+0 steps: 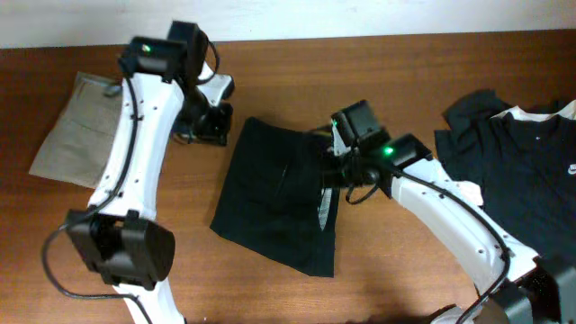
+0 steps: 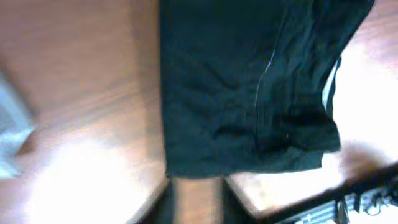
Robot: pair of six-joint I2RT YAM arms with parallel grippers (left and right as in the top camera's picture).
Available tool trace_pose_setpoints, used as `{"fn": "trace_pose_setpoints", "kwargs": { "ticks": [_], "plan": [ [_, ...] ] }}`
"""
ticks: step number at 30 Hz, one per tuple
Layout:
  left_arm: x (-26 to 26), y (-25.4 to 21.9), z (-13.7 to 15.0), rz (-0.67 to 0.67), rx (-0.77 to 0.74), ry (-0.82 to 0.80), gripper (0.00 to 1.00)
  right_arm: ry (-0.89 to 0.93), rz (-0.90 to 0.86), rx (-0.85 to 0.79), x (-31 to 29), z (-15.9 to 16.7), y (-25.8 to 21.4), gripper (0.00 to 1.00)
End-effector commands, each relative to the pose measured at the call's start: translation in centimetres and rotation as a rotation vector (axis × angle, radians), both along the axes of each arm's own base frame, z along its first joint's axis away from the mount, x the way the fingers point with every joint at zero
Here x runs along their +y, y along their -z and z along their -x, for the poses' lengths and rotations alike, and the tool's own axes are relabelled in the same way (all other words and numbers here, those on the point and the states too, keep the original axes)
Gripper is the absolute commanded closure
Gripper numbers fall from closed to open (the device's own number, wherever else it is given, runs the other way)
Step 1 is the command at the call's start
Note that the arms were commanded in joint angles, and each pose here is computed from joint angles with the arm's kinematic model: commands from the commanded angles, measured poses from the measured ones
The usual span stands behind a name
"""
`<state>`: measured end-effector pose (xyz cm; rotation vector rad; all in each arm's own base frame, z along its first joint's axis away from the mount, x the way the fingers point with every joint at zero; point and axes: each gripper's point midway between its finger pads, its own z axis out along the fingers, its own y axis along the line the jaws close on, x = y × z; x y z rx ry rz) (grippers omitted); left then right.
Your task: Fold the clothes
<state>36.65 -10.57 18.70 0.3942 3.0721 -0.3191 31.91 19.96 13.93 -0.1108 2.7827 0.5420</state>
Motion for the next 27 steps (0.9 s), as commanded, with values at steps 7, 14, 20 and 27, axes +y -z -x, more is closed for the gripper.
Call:
{"fn": "trace_pose_setpoints", "kwargs": {
  "ticks": [7,14,20,27],
  "plan": [
    [-0.4,17.1,9.9,0.063,0.369,-0.013,0.98,0.059,0.114,0.661,3.2,10.5,13.9,0.96],
    [3.8,17.2,9.7,-0.006,0.389,-0.100,0.92,0.025,0.081,0.504,-1.8,6.1,9.6,0.93],
    [-2.5,11.1,4.1,0.486,0.217,-0.028,0.81,-0.162,-0.159,0.099,2.3,-0.6,2.4,0.90],
    [-2.5,15.2,-0.1,0.305,-0.003,0.048,0.89,0.029,-0.168,0.171,3.3,-4.8,9.5,0.91]
  ]
}}
